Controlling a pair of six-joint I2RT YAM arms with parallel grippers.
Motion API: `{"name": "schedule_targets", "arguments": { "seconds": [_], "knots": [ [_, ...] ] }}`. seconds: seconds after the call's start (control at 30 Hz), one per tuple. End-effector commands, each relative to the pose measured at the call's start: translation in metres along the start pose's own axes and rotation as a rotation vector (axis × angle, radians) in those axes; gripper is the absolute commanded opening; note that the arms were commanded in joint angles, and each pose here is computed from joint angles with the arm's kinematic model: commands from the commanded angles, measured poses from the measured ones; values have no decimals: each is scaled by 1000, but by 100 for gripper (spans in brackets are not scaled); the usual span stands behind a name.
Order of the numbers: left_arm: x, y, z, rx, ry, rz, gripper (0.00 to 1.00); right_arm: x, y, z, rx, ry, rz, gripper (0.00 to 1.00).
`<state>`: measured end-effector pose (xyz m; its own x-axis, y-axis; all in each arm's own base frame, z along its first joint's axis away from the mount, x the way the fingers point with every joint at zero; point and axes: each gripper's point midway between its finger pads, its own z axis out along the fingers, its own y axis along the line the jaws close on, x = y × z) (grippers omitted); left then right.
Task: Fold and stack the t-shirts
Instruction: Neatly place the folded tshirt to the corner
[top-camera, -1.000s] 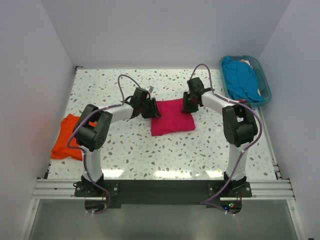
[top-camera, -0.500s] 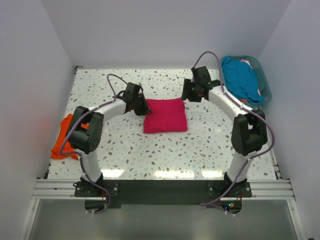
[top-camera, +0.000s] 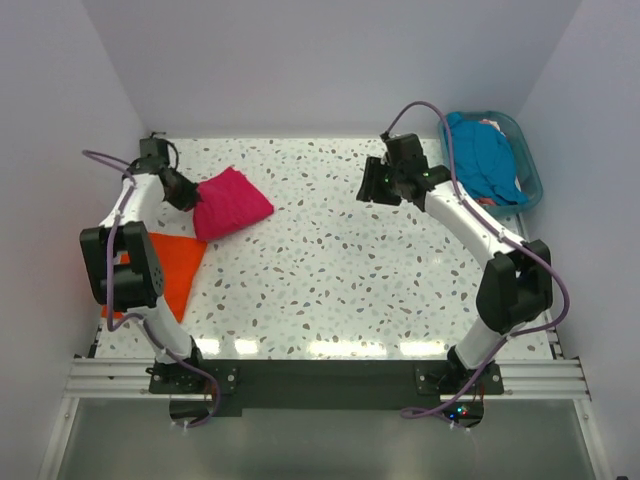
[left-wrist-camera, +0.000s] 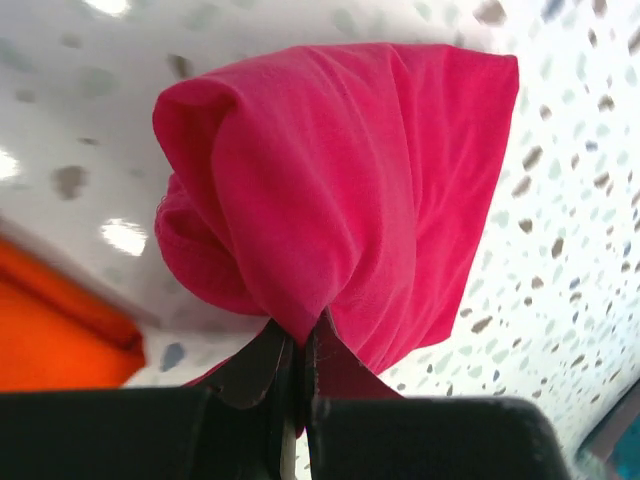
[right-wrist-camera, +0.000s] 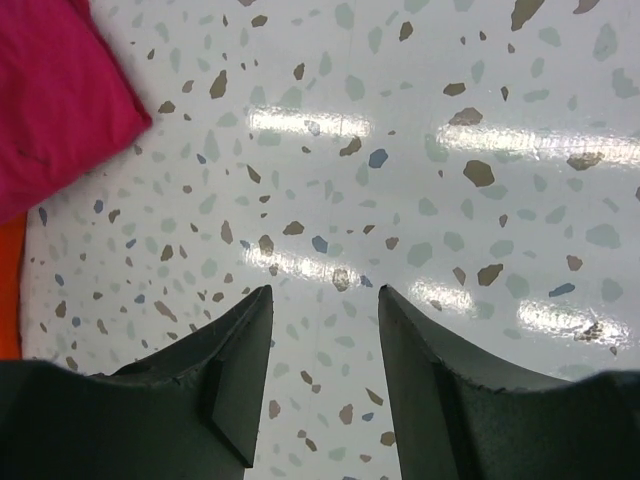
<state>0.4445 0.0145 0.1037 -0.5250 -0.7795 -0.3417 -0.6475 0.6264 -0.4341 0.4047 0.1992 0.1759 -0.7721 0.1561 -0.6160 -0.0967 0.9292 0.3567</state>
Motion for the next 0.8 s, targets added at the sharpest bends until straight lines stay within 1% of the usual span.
{"name": "schedule_targets", "arguments": {
  "seconds": [0.0, 0.07, 0.13, 0.27, 0.43, 0.5, 0.63, 0.77],
  "knots": [
    [-35, 23, -41, -39, -74, -119, 0, -3, 15, -11, -47, -21, -6, 50],
    [-47, 42, -52, -61, -104, -163, 0, 0, 19, -12, -53, -18, -11, 49],
    [-56, 50, -66, -61, -146, -181, 0, 1, 22, -13, -60, -20, -15, 49],
    [-62, 70, -81, -82, -180, -199, 0, 2, 28, -16, -73, -21, -22, 48],
    [-62, 77, -101, -90, -212, -186, 0, 5, 37, -20, -89, -20, -33, 47],
    [-64, 84, -107, -114, -242, -182, 0, 6, 39, -22, -92, -22, -38, 47],
    [-69, 85, -123, -98, -284, -168, 0, 6, 41, -27, -96, -30, -43, 46],
    [-75, 87, -132, -82, -300, -151, 0, 6, 42, -34, -98, -39, -45, 45]
  ]
}}
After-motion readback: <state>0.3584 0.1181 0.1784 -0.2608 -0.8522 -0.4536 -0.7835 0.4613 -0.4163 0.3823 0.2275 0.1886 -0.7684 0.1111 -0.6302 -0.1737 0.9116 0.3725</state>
